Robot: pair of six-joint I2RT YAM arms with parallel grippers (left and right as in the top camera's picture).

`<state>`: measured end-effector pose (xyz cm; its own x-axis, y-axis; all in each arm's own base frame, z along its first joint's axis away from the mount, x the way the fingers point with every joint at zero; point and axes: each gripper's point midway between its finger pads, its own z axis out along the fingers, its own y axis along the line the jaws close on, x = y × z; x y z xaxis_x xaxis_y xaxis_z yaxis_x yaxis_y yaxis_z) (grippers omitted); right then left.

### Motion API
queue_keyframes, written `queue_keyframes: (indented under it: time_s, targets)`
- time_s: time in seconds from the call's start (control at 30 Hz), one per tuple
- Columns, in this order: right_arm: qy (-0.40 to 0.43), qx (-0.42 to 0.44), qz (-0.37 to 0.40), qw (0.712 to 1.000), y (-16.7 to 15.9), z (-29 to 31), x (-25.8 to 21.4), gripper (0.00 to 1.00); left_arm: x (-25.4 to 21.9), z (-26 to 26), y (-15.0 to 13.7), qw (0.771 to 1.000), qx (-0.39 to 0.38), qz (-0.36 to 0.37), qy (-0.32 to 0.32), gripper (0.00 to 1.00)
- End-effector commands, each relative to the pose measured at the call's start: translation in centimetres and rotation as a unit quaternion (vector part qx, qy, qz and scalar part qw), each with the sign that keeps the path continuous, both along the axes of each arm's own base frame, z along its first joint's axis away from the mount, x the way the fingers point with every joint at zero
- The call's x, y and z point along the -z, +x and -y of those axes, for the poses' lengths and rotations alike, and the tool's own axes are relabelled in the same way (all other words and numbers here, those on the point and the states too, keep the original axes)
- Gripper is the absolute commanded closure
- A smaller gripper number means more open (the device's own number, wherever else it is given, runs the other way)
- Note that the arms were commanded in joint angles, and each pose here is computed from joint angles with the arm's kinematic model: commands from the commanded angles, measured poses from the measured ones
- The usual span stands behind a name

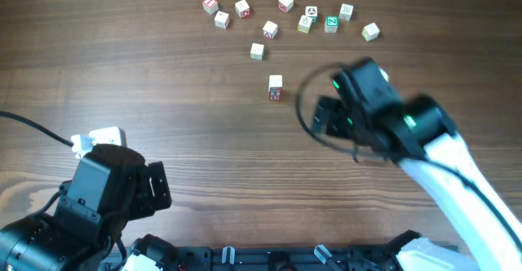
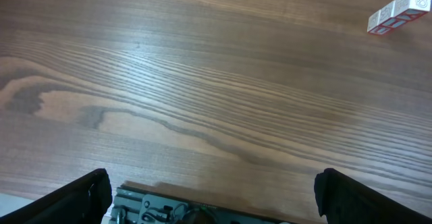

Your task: Form a tower

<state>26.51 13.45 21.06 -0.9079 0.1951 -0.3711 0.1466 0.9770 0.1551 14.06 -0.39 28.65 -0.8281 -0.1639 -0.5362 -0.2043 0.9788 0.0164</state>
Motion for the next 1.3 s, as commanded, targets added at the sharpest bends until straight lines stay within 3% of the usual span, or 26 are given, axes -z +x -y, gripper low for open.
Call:
queue_keyframes:
  time_s: [0.0, 0.1, 0.27, 0.47, 0.7, 0.9, 1.07, 1.27]
  targets:
    - [0.042, -0.023, 0.016, 0.999, 5.4, -2.8, -3.1, 0.0, -0.1, -0.4, 0.0, 1.0, 0.0, 0.003, 0.01, 0.0]
    - [0.1, -0.073, 0.015, 0.992, 9.2, -6.2, -2.2, 0.0, -0.1, -0.4, 0.0, 1.0, 0.0, 0.003, 0.01, 0.0]
    - [0.09, -0.075, -0.028, 0.993, 12.6, -8.3, 3.2, 0.0, -0.1, -0.4, 0.0, 1.0, 0.0, 0.003, 0.01, 0.0]
    - [0.104, -0.074, 0.036, 0.991, 16.2, -9.5, -1.9, 0.0, -0.1, -0.4, 0.0, 1.0, 0.0, 0.003, 0.01, 0.0]
    - [0.094, -0.074, 0.082, 0.989, 17.4, -8.5, -5.3, 0.01, -0.1, -0.4, 0.0, 1.0, 0.0, 0.003, 0.01, 0.0]
    - [0.084, -0.073, 0.103, 0.989, 19.4, -7.2, -5.2, 0.01, -0.1, -0.4, 0.0, 1.0, 0.0, 0.003, 0.01, 0.0]
    - [0.094, -0.096, 0.027, 0.991, 19.3, -9.2, 0.4, 0.01, -0.1, -0.4, 0.0, 1.0, 0.0, 0.003, 0.01, 0.0]
    - [0.027, -0.12, -0.041, 0.992, 16.9, -12.2, 6.5, 0.01, -0.1, -0.4, 0.0, 1.0, 0.0, 0.003, 0.01, 0.0]
